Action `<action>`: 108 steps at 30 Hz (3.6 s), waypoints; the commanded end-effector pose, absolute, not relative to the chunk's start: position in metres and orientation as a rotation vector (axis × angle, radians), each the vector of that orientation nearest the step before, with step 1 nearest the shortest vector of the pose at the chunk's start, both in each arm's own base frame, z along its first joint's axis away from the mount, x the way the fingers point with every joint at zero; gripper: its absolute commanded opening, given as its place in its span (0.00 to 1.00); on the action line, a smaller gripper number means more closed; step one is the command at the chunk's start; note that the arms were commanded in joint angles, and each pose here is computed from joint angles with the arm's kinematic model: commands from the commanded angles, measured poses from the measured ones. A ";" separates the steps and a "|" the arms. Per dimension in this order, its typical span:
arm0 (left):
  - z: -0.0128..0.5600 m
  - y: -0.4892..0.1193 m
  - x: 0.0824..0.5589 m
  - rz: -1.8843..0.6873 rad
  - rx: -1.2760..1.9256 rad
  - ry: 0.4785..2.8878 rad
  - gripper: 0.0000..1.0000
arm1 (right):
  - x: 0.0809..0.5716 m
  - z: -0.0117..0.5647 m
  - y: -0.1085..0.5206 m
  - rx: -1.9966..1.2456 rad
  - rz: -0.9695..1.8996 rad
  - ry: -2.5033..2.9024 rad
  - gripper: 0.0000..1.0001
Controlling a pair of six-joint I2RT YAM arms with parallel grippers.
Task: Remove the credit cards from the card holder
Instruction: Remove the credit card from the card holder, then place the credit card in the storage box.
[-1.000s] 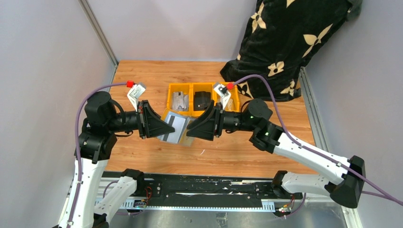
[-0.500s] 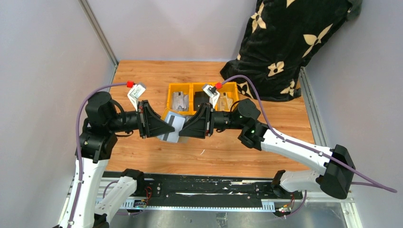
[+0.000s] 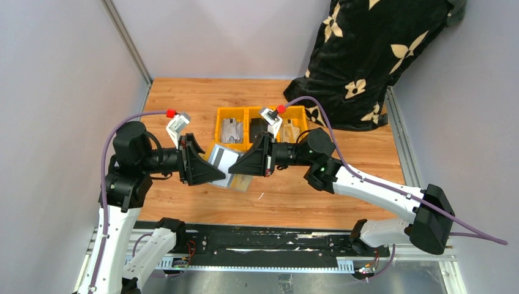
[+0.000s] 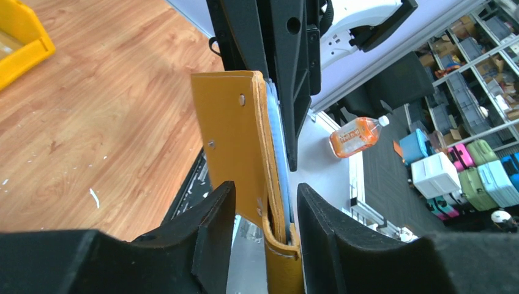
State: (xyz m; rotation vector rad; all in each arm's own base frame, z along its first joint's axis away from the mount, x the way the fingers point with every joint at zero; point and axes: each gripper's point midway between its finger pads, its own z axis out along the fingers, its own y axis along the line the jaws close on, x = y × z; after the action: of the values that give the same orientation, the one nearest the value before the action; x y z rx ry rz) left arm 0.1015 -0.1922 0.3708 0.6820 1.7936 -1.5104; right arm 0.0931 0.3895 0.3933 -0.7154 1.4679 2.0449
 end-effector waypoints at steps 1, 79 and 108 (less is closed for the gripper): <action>0.373 -0.193 0.087 -1.616 0.703 1.810 0.47 | 0.085 0.403 0.385 -0.740 2.072 1.400 0.00; 0.407 -0.184 0.075 -1.354 0.882 1.634 0.00 | 0.242 0.279 0.330 -0.539 1.362 2.025 0.00; 0.412 -0.175 0.026 -1.120 1.148 1.281 0.00 | 0.429 0.114 0.462 -0.449 0.927 2.359 0.13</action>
State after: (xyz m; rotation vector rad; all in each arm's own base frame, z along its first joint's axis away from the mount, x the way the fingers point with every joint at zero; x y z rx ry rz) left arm 0.0317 -0.1753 0.4088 1.0919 1.3608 -1.1647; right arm 0.4288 0.4520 0.1206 -0.4304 2.3520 1.0117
